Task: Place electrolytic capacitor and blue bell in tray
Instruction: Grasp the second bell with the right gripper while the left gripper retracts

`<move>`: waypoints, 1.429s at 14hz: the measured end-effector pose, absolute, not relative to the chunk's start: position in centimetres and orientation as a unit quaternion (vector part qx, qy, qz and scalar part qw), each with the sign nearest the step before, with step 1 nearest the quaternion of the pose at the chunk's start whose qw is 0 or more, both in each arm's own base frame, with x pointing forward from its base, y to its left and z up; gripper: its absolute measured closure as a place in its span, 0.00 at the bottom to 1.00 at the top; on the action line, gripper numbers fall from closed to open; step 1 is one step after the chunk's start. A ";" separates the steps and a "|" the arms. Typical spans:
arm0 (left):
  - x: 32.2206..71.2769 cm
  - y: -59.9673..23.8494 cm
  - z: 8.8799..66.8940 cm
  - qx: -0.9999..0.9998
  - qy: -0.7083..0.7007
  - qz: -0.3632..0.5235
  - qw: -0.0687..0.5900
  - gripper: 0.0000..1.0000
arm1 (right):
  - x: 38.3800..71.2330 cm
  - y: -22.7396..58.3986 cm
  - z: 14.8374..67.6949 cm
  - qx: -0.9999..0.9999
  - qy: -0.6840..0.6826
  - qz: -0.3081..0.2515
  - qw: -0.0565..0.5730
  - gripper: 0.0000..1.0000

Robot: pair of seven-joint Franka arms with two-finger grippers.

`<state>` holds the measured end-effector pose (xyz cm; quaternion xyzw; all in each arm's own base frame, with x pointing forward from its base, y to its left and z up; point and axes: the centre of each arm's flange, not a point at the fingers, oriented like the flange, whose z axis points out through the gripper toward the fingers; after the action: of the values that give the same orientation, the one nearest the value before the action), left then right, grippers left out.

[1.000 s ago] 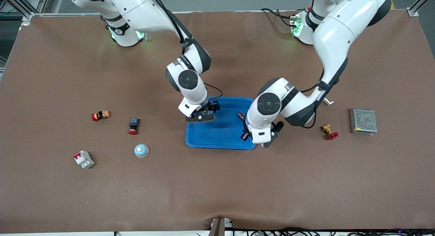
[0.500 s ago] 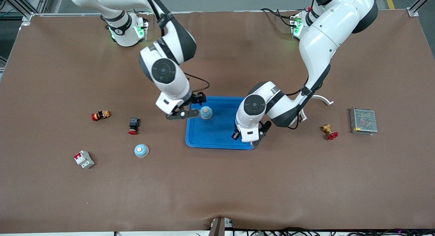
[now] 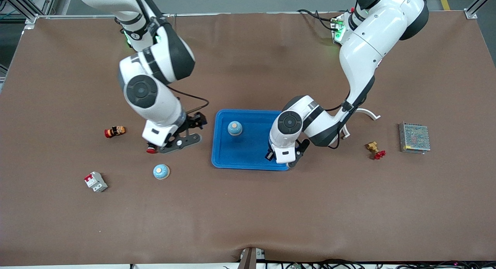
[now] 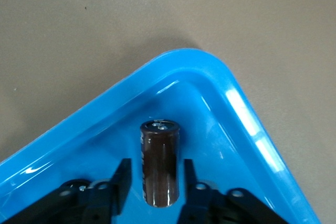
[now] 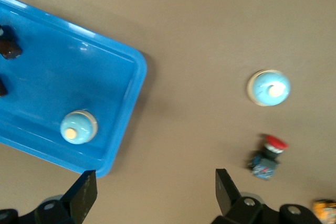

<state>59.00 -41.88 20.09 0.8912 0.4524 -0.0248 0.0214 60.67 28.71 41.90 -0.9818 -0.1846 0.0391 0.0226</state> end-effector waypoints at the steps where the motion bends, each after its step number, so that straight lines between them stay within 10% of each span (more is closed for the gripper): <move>1: 59.2 -41.9 20.4 0.891 0.453 -0.023 0.024 0.35 | 61.5 27.1 42.4 -0.979 -0.201 0.036 0.024 0.00; 5: 60.8 -41.4 23.5 0.889 0.455 -0.006 0.041 0.00 | 63.8 21.6 42.0 -0.965 -0.259 0.034 0.011 0.00; 20: 64.1 -23.5 48.6 0.950 0.309 0.032 -0.026 0.00 | 69.3 14.4 31.3 -0.925 -0.380 -0.001 -0.019 0.00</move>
<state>64.10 -23.55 48.61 0.9501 0.3092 0.0323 -0.0258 69.35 14.43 31.27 -0.9246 -0.3805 -0.0008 -0.0194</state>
